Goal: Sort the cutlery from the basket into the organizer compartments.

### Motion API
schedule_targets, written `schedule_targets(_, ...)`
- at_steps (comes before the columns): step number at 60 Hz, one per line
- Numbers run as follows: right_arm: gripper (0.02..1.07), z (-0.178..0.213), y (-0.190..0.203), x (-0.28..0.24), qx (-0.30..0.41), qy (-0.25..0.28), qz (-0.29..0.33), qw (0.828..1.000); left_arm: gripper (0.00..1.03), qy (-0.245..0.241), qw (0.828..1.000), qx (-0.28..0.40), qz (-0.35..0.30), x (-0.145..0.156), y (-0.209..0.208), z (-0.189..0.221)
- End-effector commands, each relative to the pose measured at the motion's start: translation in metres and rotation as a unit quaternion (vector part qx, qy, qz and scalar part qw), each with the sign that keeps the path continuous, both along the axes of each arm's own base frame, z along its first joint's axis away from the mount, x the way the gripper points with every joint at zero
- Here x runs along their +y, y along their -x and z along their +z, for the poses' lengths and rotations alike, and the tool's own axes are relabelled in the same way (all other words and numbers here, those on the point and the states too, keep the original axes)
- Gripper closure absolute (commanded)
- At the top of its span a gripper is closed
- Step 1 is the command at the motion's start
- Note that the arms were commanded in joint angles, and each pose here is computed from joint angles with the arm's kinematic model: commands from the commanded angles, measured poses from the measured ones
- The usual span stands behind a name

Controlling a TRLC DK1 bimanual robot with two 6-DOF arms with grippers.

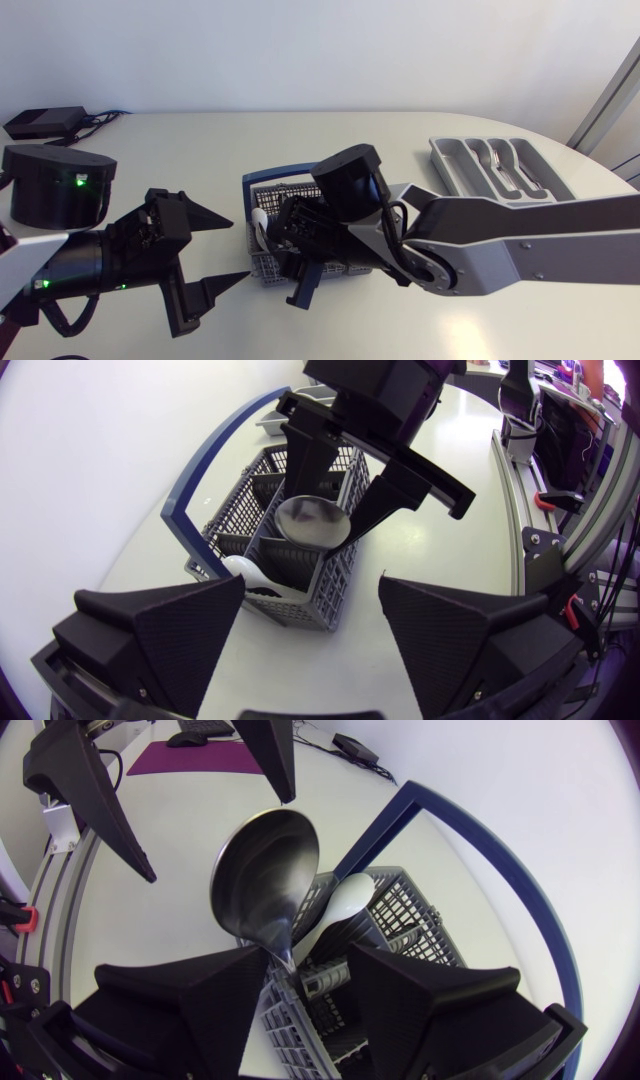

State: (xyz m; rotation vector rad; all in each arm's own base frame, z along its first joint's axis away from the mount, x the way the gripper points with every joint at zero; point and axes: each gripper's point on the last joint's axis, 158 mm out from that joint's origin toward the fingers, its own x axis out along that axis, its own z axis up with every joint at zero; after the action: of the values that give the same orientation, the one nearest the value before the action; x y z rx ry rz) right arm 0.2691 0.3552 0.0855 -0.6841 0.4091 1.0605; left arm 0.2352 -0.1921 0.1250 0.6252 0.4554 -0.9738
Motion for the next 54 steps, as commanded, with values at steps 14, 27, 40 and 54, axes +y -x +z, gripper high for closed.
schedule_targets(14, 0.62, 0.006, -0.008, 0.01, -0.008, -0.006, 0.005, 1.0, 0.11, -0.002, 1.0, 0.016, -0.002, 0.001, 0.006, -0.013)
schedule_targets(27, 0.71, 0.001, -0.009, 0.011, -0.002, -0.003, 0.006, 1.0, 0.11, -0.002, 1.0, 0.017, -0.003, 0.001, 0.006, -0.013)
schedule_targets(40, 0.91, -0.009, -0.005, 0.013, 0.013, 0.008, 0.013, 1.0, 0.11, -0.002, 1.0, 0.016, -0.003, 0.001, 0.005, -0.013)
schedule_targets(54, 1.01, -0.002, -0.003, 0.011, 0.013, 0.002, 0.014, 1.0, 0.11, -0.002, 1.0, 0.016, -0.003, 0.001, 0.006, -0.013)
